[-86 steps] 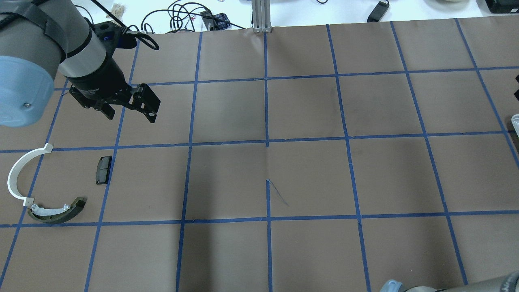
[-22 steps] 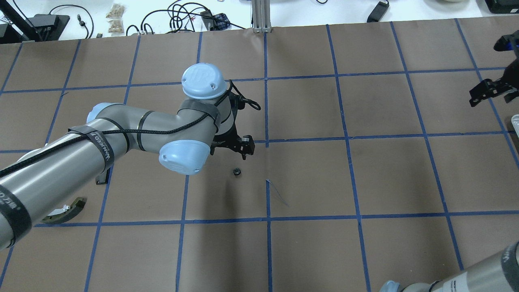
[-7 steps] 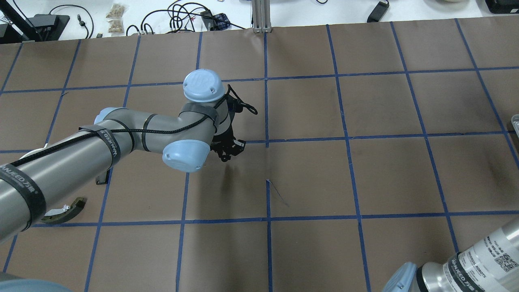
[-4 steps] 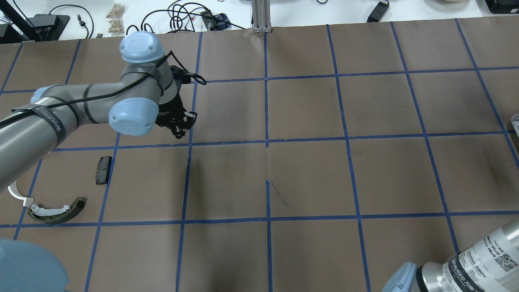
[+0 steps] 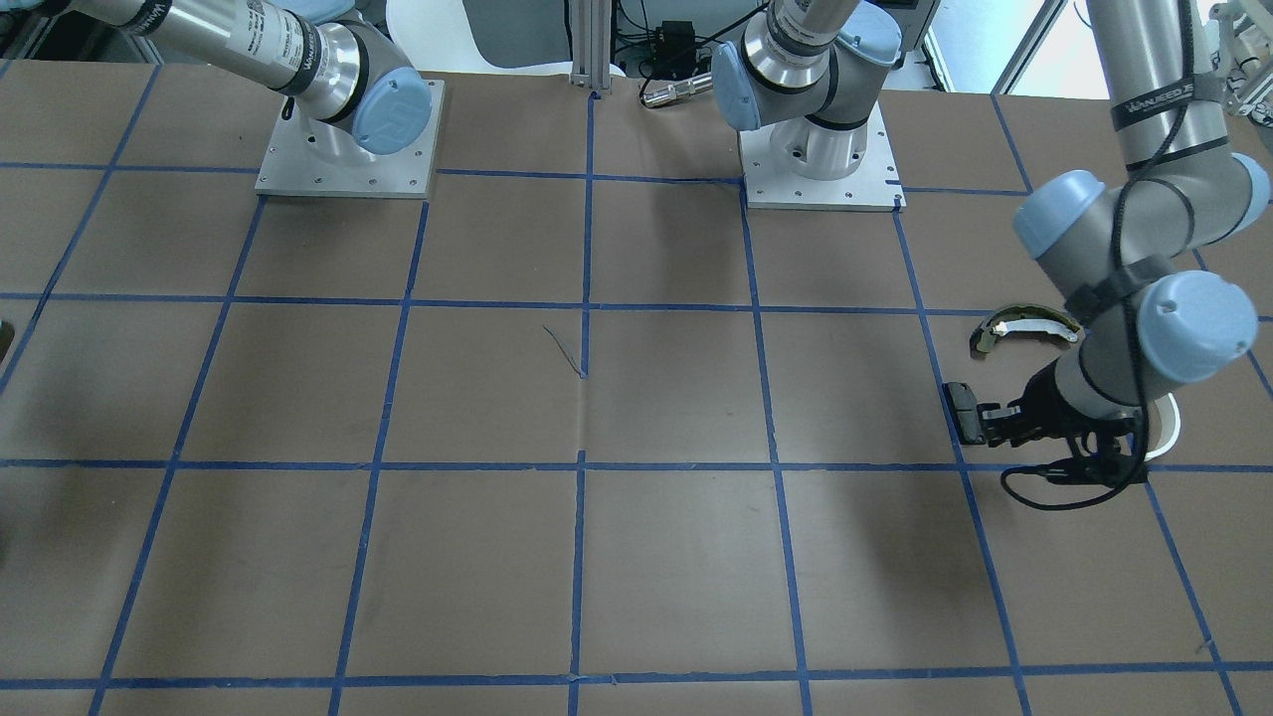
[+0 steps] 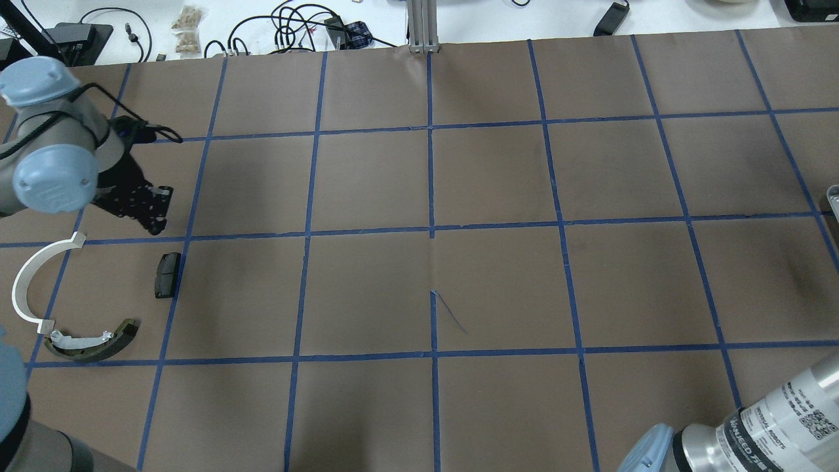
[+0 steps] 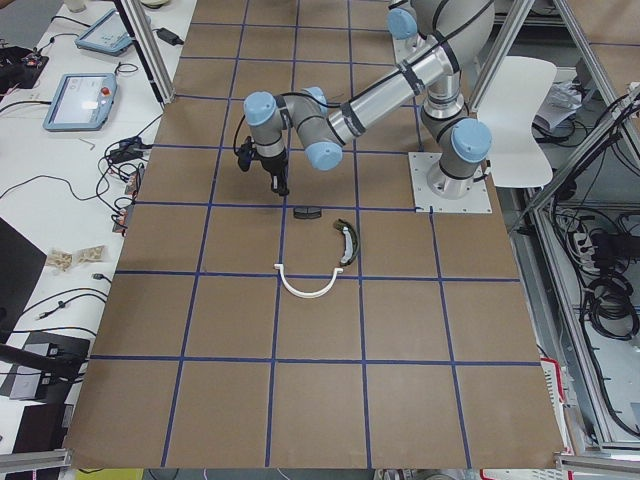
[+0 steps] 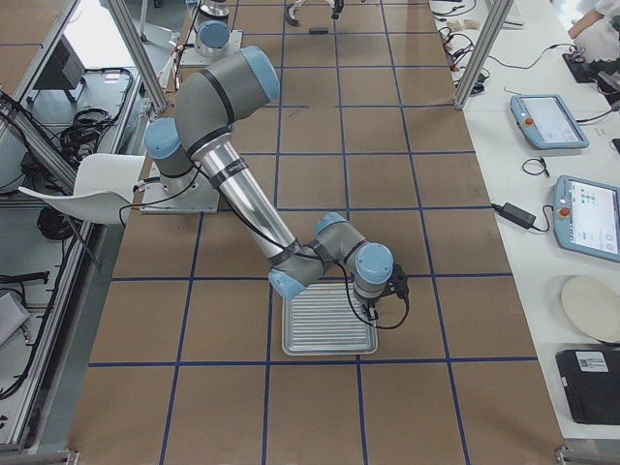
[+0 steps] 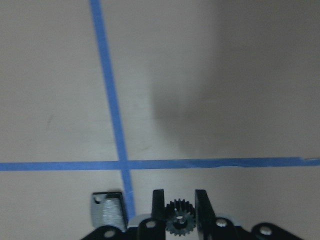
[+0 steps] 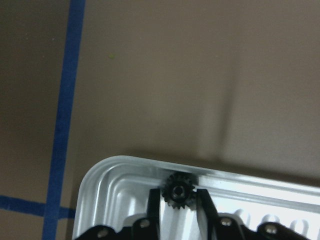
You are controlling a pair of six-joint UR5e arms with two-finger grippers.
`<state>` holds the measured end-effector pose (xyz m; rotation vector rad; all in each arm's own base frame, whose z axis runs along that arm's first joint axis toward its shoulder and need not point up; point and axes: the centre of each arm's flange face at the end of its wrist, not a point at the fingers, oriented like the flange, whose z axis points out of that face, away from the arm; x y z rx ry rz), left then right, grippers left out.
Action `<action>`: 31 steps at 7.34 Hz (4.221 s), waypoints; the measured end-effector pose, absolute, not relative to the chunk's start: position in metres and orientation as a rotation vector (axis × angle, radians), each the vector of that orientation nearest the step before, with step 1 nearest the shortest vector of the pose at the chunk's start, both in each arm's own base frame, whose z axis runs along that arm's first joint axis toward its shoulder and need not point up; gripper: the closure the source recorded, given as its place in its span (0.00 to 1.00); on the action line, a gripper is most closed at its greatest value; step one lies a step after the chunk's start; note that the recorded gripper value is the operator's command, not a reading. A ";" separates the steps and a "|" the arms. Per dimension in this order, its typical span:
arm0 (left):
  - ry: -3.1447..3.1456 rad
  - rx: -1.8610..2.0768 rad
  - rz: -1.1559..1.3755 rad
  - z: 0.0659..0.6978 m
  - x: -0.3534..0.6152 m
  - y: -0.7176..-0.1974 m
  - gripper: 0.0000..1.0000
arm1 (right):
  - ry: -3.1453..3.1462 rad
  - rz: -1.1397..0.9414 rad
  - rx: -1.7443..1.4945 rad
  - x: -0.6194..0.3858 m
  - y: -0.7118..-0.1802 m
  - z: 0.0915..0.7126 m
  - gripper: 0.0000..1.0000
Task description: Place bearing gear from tray to pile
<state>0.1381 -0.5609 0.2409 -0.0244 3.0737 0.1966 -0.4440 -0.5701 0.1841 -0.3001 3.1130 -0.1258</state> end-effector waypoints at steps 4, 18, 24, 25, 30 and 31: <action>3.130 -0.082 0.288 0.208 0.223 -0.517 1.00 | 3.139 -0.118 -0.295 -0.436 -0.570 0.209 0.92; 3.111 -0.005 0.216 0.259 0.173 -0.570 0.00 | 3.112 -0.026 0.260 0.300 -0.531 0.253 0.94; 3.107 0.018 0.151 0.288 0.041 -0.589 0.00 | 3.108 -0.022 0.189 0.383 -0.480 0.203 0.00; 3.103 0.031 0.143 0.290 0.026 -0.591 0.00 | 3.097 -0.052 0.188 0.383 -0.480 0.201 0.00; 3.099 0.008 0.103 0.290 -0.112 -0.586 0.00 | 3.094 -0.138 0.105 0.314 -0.532 0.275 0.00; 3.110 0.011 0.097 0.287 -0.138 -0.582 0.00 | 3.101 -0.129 0.079 0.288 -0.544 0.304 0.00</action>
